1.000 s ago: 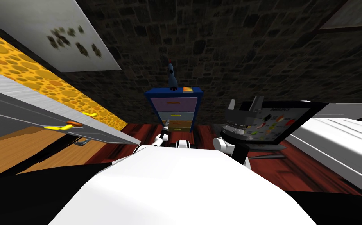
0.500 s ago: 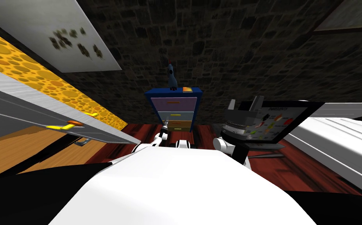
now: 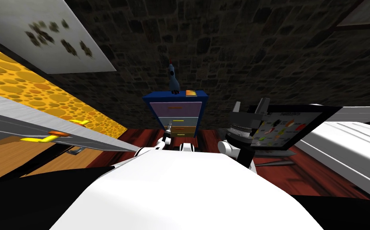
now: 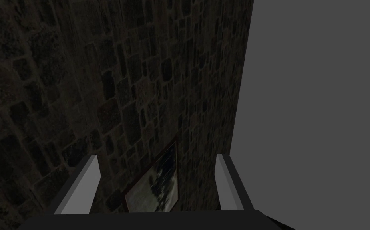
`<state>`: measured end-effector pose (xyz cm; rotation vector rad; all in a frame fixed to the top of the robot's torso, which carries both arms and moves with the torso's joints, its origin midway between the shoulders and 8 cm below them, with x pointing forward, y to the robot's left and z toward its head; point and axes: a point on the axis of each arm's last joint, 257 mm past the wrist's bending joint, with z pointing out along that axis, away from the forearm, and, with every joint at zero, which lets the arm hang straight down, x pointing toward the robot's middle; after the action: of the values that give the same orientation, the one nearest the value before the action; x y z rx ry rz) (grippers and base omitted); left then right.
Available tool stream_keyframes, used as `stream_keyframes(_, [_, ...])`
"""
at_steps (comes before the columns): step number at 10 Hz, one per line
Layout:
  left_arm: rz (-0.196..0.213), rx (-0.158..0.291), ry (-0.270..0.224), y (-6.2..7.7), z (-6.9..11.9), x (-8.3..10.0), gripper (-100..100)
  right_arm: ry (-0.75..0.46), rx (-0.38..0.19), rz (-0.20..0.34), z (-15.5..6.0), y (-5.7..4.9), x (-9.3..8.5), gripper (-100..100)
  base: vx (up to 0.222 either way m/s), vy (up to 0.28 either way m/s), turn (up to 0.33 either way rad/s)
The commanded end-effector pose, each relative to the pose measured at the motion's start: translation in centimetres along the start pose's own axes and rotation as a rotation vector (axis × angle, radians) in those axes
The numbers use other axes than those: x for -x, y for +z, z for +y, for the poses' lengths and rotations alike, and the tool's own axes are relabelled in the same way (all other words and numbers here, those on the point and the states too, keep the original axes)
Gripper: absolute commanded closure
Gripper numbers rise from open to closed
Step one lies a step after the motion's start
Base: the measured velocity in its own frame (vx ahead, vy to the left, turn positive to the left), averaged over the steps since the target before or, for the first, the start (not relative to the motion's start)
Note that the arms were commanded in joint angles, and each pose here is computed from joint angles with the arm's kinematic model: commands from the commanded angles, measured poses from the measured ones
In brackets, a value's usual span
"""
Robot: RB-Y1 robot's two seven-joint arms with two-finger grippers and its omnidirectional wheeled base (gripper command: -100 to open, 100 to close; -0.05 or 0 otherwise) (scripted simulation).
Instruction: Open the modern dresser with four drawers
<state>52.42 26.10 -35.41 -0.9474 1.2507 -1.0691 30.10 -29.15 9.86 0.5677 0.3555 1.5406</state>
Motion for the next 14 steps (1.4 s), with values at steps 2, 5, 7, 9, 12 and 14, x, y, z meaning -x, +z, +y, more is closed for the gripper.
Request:
stream_keyframes(2, [0.014, 0.045, -0.046, -1.3, 1.4, -2.6, -100, 0.000, 0.000, 0.000, 0.0, 0.0, 0.0, 0, 0.035, -0.009, -0.004])
stream_keyframes(5, [0.036, 0.022, -0.043, -1.1, 0.6, -2.3, -100, 0.000, 0.000, 0.000, 0.0, 0.0, 0.0, 0, 0.039, -0.030, 0.092])
stream_keyframes(7, [0.054, 0.017, -0.044, -1.2, 0.5, -2.4, -100, 0.000, 0.000, 0.000, 0.0, 0.0, 0.0, 0, 0.069, -0.042, 0.094])
stream_keyframes(9, [0.082, 0.011, -0.046, -1.3, 0.2, -2.6, -100, 0.000, 0.000, 0.000, 0.0, 0.0, 0.0, 0, 0.063, -0.056, 0.102])
stream_keyframes(12, [0.095, 0.008, -0.047, -1.4, 0.1, -2.7, -100, 0.000, 0.000, 0.000, 0.0, 0.0, 0.0, 0, 0.060, -0.049, 0.096])
stream_keyframes(14, [0.063, 0.015, -0.044, -1.2, 0.4, -2.4, 100, 0.000, 0.000, 0.000, 0.0, 0.0, 0.0, 0, -0.070, 0.064, -0.196])
